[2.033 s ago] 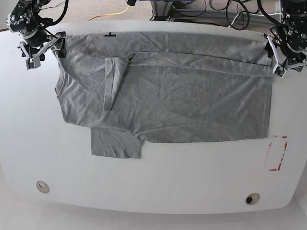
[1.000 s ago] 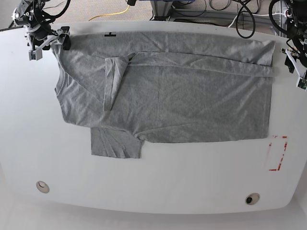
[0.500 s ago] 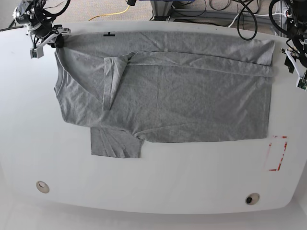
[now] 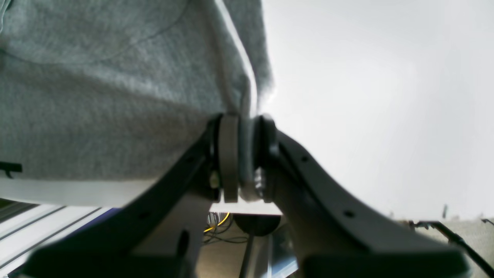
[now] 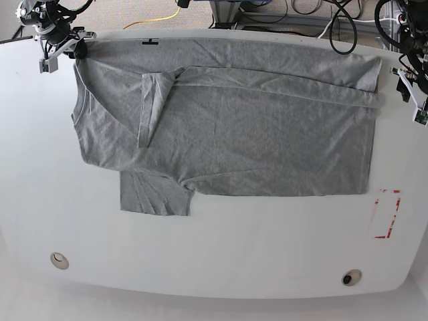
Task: Layout the t-shirt on the table in an organized manner, then fold the t-shirt properly
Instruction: 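Pull the held folded edge with both grippers away from the hem to straighten, then release the edge and move both grippers to the shirt hem corners, then grasp the hem corners with both grippers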
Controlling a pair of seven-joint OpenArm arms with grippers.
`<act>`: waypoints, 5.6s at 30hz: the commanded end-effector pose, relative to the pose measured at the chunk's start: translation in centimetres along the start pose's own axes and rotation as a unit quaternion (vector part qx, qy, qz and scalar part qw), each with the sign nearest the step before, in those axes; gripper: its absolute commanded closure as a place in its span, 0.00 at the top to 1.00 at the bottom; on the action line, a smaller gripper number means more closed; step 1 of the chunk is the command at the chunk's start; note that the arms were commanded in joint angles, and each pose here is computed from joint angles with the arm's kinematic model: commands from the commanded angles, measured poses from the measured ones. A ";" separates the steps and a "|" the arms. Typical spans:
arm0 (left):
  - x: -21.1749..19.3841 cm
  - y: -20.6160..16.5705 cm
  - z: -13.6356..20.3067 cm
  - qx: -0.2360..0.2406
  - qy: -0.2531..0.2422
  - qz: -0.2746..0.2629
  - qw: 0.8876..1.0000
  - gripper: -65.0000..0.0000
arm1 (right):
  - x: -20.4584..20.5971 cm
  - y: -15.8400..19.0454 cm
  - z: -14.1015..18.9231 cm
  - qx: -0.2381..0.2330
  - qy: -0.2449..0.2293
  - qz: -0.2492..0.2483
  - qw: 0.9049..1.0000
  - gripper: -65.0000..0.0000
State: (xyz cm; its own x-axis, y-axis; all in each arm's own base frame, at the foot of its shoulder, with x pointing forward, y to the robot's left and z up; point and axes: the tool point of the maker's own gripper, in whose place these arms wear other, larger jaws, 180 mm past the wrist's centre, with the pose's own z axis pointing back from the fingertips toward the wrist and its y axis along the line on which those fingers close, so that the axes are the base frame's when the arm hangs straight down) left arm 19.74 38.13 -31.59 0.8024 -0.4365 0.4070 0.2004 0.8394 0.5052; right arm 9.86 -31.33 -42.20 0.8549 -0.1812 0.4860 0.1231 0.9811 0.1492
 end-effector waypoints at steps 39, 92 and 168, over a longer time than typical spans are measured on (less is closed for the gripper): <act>5.0 1.5 -0.1 0.020 -0.060 -0.004 0.998 0.58 | 6.9 0.9 4.3 -0.052 -0.068 0.120 0.989 1.00; 21.4 -2.6 -6.6 -0.099 -0.191 0.043 0.976 0.58 | 31.5 9.2 -10.4 0.080 -0.148 0.167 0.971 1.00; 19.5 -3.5 -10.4 -0.145 -0.171 0.113 0.968 0.58 | 30.8 15.0 -14.5 0.154 -0.140 0.149 0.967 0.15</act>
State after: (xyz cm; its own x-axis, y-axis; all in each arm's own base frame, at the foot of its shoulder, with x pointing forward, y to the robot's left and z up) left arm 38.73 29.91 -34.99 0.6673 -0.2945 0.6841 0.2411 0.9545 0.1757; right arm 43.58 -20.14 -40.09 0.7077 0.0626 0.7037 -0.2985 0.9293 0.2176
